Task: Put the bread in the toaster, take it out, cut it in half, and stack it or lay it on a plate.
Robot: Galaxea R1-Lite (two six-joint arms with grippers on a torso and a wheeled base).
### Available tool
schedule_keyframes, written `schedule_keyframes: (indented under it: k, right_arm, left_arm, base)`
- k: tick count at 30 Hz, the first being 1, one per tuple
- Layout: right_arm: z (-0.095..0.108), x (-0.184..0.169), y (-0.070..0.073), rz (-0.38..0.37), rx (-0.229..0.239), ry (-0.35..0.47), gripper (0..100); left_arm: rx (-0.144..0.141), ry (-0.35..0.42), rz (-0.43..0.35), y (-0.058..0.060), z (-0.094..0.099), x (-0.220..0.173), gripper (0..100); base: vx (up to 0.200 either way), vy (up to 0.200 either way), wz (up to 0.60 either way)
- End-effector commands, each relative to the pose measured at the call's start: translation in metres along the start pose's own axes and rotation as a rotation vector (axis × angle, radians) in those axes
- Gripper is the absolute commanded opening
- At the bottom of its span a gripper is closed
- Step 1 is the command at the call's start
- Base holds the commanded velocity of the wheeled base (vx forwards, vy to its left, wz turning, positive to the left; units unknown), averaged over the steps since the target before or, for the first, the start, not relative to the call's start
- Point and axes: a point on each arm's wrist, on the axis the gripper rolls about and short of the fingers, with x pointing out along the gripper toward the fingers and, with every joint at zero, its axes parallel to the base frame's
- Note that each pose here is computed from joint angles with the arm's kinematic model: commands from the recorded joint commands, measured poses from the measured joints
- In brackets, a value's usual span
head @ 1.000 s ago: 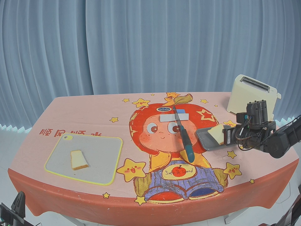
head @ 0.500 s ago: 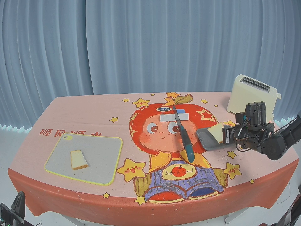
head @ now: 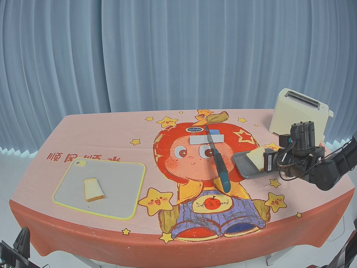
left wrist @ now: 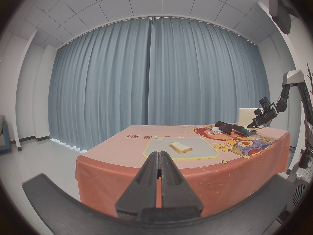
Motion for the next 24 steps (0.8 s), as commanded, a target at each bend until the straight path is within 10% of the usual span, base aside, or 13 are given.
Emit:
schedule_keyframes:
  k: [1,2,24]
  right_arm:
    - [-0.001,-0.001,0.0,0.0,-0.003,0.003,0]
    - [-0.001,-0.001,0.0,0.0,-0.001,0.002,100]
    - [0.005,-0.012,0.002,0.006,0.001,-0.032,100]
  left_arm:
    - [0.0,0.001,0.001,0.0,-0.005,0.0,0]
    - [0.0,0.001,0.001,0.0,-0.005,0.0,0]
    - [0.0,0.001,0.001,0.0,-0.005,0.0,0]
  base:
    - [0.0,0.0,0.0]
    - [0.0,0.0,0.0]
    - [0.0,0.0,0.0]
